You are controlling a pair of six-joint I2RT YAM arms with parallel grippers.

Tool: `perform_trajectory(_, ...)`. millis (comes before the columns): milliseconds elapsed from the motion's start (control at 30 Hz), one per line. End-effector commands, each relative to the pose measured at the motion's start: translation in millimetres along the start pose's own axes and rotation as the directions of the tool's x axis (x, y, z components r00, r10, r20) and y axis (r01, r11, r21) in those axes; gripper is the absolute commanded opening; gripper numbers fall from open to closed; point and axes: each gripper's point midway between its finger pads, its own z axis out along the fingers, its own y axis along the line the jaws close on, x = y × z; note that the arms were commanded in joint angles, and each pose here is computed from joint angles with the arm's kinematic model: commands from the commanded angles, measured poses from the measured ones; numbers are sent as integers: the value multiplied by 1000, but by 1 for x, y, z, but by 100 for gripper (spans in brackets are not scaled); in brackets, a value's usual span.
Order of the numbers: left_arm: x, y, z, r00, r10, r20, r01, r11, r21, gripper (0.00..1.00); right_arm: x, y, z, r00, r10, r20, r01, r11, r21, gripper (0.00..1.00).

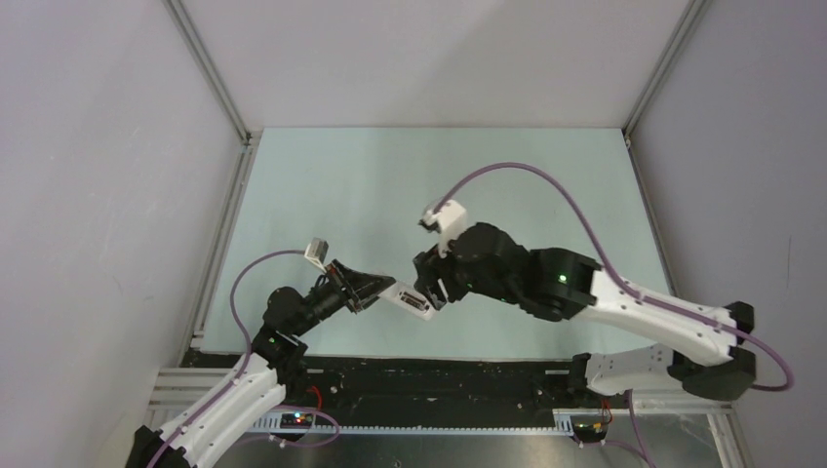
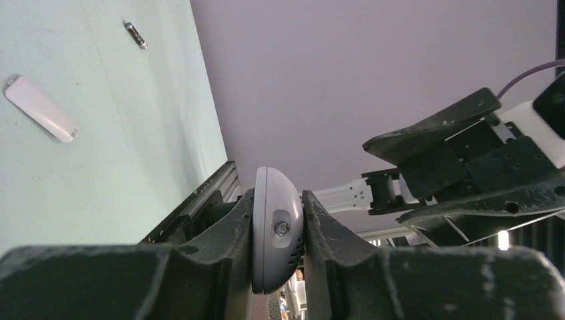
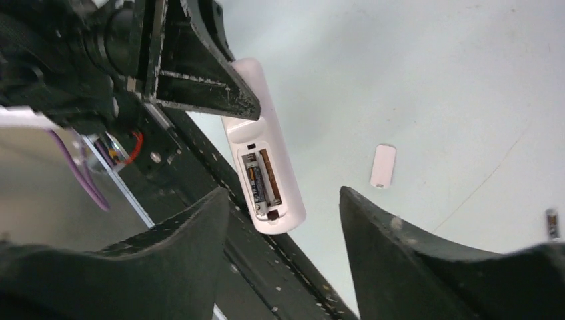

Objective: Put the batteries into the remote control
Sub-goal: Load the battery into the remote control.

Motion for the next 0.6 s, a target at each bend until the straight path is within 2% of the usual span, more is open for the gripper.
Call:
perform_trajectory(0, -5, -36, 2, 1000, -8, 9, 7, 996, 88, 0, -20, -15, -27, 942, 266, 204, -280, 959, 45, 70)
perform_trajectory(167, -9, -37, 4, 998, -55, 26, 53, 995, 84, 0, -2, -32, -40, 864, 419, 281, -452, 890, 63, 69)
perform_trajectory(200, -10, -38, 4, 998, -58, 29, 56, 995, 88, 0, -6, -32, -46, 830, 464, 310, -495, 869, 25, 69)
perform_trajectory(233, -12, -40, 4, 997, -66, 36, 63, 994, 90, 0, 4, -34, -42, 826, 476, 302, -508, 861, 30, 69)
perform_trajectory(267, -13, -42, 4, 997, -67, 41, 63, 993, 96, 0, 2, -34, -45, 788, 525, 321, -555, 832, 1, 70)
perform_trajectory(300, -14, -47, 4, 996, -70, 49, 64, 992, 107, 0, 14, -36, -40, 781, 540, 313, -572, 820, 10, 72)
perform_trajectory(433, -18, -59, 3, 995, -76, 65, 67, 989, 134, 0, 19, -31, -38, 650, 680, 339, -689, 716, -114, 76)
perform_trajectory(567, -21, -67, 2, 993, -90, 74, 78, 985, 154, 0, 13, -23, -35, 578, 735, 355, -706, 668, -235, 78)
